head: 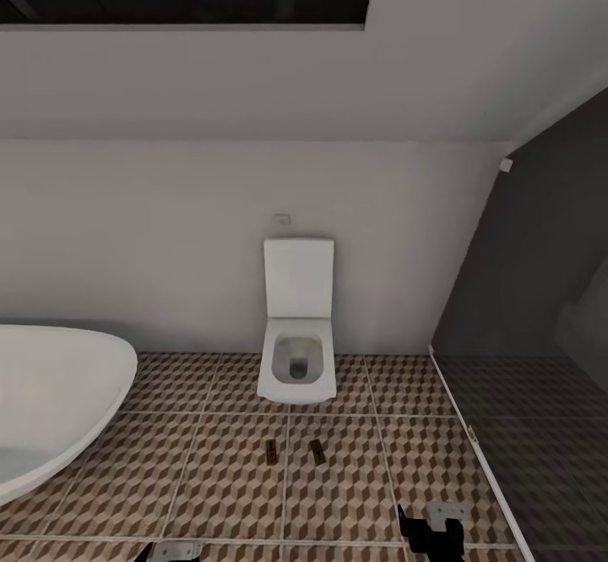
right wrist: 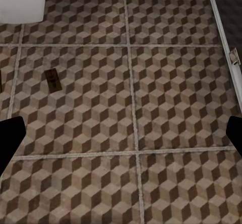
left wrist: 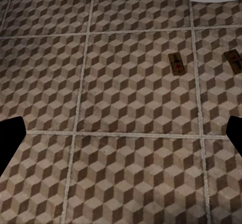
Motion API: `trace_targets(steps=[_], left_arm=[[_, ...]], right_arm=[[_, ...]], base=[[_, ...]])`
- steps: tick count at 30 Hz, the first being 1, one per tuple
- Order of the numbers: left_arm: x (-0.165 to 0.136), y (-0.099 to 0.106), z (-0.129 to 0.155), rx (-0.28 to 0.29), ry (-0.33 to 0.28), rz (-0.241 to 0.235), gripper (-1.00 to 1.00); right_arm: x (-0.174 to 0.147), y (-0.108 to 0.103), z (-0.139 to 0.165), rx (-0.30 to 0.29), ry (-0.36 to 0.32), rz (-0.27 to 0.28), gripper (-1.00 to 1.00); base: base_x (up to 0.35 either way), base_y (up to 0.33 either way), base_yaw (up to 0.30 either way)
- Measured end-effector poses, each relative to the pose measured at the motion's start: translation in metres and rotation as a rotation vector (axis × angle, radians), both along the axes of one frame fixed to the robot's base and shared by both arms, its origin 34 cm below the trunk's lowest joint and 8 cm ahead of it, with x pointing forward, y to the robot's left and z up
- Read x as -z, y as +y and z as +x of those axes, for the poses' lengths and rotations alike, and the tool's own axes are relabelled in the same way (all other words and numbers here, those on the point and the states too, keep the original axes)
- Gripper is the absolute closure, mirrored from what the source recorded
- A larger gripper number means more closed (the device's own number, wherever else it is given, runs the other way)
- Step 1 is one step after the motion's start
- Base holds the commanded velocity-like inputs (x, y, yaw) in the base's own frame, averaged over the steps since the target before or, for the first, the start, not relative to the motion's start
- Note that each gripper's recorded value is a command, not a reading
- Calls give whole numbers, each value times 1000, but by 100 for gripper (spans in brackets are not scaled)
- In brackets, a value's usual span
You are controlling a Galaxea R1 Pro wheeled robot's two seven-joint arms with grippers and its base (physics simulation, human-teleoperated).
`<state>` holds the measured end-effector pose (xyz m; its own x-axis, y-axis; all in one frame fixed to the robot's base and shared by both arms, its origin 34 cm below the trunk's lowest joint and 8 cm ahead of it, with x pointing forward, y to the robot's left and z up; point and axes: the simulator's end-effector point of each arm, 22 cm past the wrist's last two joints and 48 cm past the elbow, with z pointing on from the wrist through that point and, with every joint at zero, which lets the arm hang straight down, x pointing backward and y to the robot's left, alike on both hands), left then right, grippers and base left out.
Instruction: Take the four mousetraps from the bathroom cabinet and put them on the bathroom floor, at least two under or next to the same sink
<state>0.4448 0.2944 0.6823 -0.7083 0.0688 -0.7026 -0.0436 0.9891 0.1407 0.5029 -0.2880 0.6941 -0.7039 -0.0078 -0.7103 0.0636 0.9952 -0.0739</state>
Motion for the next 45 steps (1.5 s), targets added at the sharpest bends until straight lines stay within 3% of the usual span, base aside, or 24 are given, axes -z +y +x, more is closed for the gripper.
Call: trace_targets(steps=[30,38,45], left_arm=[[0,-1,0,0,0,0,-100],[11,7,-36,-5,50,10,-100],[20,27,-75,-10,104,37,-100]], right_arm=[[4,9,-4,-1,20,9,-100],[24,1,-54,1,100,1,-100],[40,0,-107,-1,172,1,-100]], base=[[0,0,0],[0,0,0],[0,0,0]])
